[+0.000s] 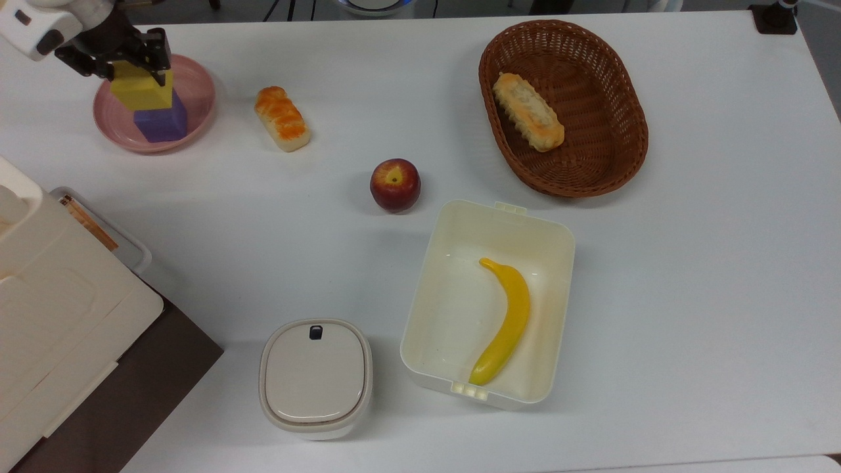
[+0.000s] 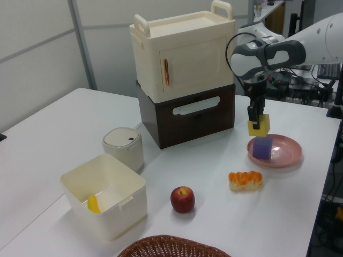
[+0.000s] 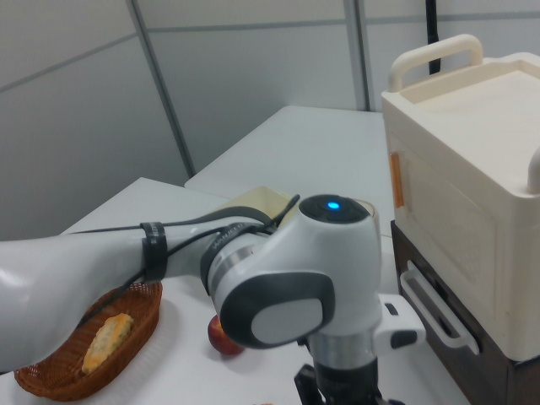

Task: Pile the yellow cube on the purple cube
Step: 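Lower the yellow cube onto the top of the purple cube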

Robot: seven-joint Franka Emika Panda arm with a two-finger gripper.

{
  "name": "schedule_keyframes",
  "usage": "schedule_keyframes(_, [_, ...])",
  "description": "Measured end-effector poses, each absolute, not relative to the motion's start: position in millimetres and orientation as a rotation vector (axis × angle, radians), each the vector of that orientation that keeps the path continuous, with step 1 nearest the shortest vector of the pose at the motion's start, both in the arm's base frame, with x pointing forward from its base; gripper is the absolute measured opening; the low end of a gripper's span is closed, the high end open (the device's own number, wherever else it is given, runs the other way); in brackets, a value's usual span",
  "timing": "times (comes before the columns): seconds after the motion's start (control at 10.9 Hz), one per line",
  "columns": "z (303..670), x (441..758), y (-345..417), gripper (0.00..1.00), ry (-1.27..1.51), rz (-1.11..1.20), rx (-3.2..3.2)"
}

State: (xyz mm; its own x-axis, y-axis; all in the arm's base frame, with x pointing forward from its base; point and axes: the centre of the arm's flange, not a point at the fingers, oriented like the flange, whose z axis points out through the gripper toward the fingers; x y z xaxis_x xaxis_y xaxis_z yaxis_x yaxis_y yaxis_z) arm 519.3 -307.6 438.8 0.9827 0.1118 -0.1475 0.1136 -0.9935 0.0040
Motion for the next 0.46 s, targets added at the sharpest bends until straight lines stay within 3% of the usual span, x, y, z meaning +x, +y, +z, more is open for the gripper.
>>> schedule_keyframes(0.37, [418.6,511.0,-327.1,0.61,0.209,-0.304,3.107])
schedule_keyframes(0.46, [413.3,512.0,-327.0,0.66,0.211,-0.318,3.108])
